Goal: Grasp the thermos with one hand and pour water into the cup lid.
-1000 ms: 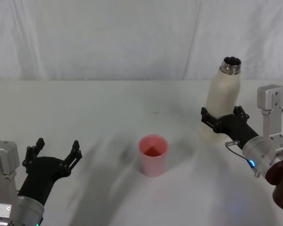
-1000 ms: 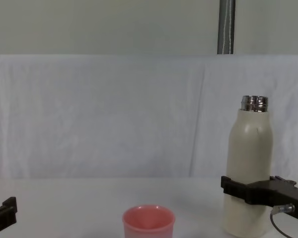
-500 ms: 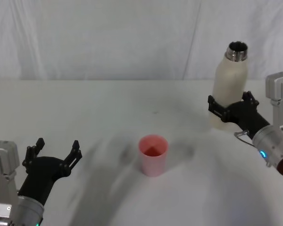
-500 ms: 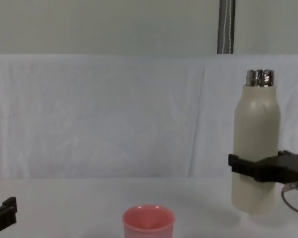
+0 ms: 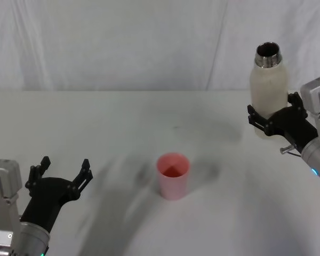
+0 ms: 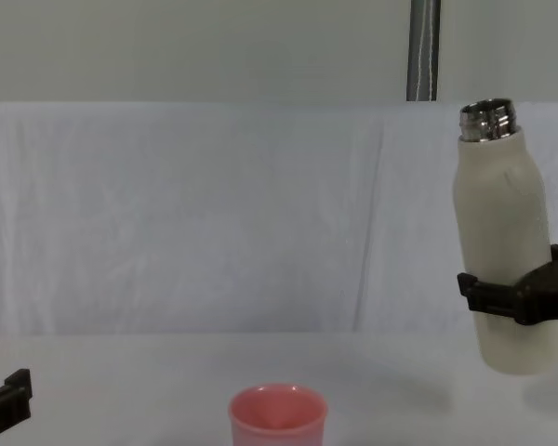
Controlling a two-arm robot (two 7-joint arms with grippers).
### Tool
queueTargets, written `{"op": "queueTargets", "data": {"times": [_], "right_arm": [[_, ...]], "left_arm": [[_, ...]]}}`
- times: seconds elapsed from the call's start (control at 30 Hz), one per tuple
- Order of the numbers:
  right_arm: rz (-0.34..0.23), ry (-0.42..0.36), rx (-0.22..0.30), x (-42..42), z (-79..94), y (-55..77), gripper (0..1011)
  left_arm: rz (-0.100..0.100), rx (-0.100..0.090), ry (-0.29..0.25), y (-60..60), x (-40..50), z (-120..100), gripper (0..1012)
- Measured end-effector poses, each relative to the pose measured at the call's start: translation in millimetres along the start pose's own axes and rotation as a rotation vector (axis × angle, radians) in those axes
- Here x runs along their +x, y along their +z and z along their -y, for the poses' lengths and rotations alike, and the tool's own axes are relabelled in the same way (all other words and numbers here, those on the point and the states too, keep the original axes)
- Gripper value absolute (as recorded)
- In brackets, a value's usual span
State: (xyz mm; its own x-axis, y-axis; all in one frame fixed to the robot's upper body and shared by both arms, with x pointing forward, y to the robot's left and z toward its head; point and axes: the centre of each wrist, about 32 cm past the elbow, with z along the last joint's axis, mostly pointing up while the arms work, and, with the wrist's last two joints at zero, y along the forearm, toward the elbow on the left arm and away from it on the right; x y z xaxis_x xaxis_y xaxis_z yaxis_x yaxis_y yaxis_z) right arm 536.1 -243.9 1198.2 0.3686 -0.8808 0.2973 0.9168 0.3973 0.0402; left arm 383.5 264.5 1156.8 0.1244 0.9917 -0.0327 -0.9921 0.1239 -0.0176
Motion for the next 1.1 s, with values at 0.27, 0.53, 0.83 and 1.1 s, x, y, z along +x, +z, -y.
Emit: {"op": "queueTargets", "data": {"times": [0.27, 0.53, 0.83, 1.1], "right_arm": [[0.045, -0.001, -0.008, -0.6, 7.2, 1.2, 959], [0.122, 0.003, -0.011, -0.9, 15.9, 4.1, 959], [0.334, 0.02, -0.023, -6.1, 24.7, 5.0, 959], [0.521, 0.075, -0.041, -14.8, 27.3, 0.0, 959]], "left_arm": [[0.0, 0.0, 0.0, 0.0, 0.0, 0, 1001], [0.0, 0.0, 0.0, 0.0, 0.0, 0, 1001], [0.0, 0.0, 0.0, 0.0, 0.0, 0, 1001], [0.0, 0.0, 0.0, 0.0, 0.0, 0, 1001]]}}
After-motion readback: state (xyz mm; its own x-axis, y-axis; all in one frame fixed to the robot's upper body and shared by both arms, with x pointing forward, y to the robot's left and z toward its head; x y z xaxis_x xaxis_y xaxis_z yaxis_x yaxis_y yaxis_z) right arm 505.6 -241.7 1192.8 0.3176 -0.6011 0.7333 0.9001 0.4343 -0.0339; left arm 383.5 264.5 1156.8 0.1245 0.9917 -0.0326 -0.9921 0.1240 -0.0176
